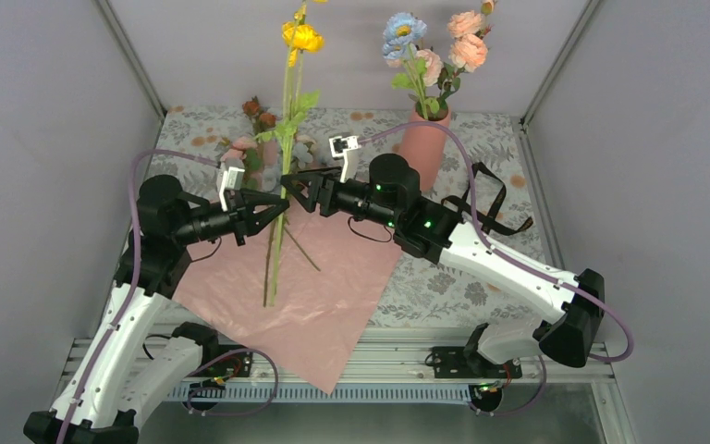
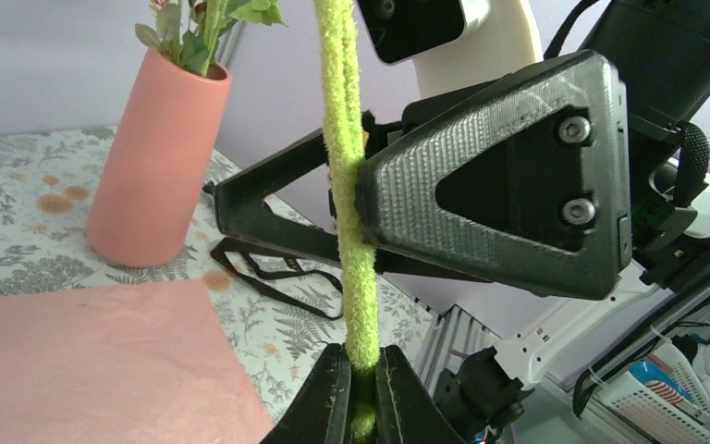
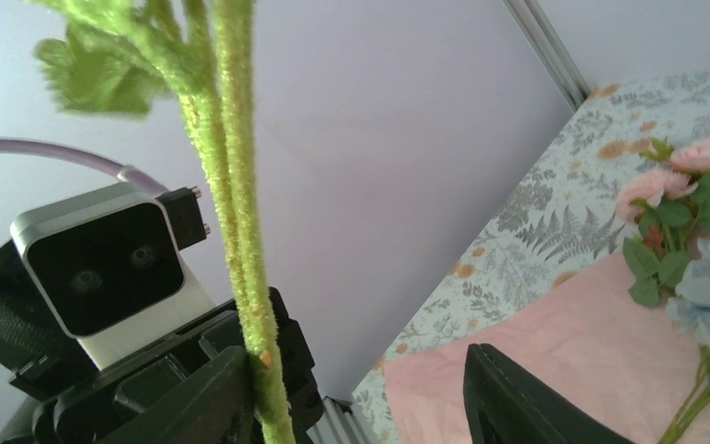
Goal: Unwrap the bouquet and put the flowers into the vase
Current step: Pick up the fake flower from the wrapping paper.
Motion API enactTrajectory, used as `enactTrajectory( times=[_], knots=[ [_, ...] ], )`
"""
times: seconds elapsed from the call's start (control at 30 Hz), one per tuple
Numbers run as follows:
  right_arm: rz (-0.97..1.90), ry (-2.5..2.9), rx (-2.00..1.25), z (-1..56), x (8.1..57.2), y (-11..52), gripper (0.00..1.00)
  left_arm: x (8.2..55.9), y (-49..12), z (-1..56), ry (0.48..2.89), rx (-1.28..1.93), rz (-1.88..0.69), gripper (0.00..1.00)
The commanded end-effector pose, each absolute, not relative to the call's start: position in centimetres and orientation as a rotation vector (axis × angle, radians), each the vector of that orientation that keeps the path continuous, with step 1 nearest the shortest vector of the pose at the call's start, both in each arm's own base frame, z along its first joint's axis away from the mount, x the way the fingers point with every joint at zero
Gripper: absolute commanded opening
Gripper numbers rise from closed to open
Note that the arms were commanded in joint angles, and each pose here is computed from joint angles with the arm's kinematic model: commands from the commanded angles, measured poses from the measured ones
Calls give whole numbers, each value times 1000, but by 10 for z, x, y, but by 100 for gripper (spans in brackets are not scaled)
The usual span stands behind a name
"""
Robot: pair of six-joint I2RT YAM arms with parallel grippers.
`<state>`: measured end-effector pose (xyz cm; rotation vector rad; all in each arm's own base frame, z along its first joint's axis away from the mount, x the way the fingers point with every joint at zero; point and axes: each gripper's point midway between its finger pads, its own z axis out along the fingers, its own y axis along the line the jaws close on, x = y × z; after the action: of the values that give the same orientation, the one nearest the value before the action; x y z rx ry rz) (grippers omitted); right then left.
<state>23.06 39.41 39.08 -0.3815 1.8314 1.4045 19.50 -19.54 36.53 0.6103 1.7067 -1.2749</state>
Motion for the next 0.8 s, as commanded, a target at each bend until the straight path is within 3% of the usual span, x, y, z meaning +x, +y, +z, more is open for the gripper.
enactTrajectory(
  times=[0.0,0.13,0.53,0.77],
  knots=[
    [1415,1764,-352,412,233,394,52,180,-199,374,1650,681,-1314,2],
    [1414,1769,-351,411,233,393,44,180,-199,374,1645,682,-1323,2],
    [1429,1753,-419,413,228,401,44,182,-202,368,1657,685,-1335,2],
    [1425,1741,-480,411,223,404,11,181,-203,364,1660,702,-1348,2]
  ],
)
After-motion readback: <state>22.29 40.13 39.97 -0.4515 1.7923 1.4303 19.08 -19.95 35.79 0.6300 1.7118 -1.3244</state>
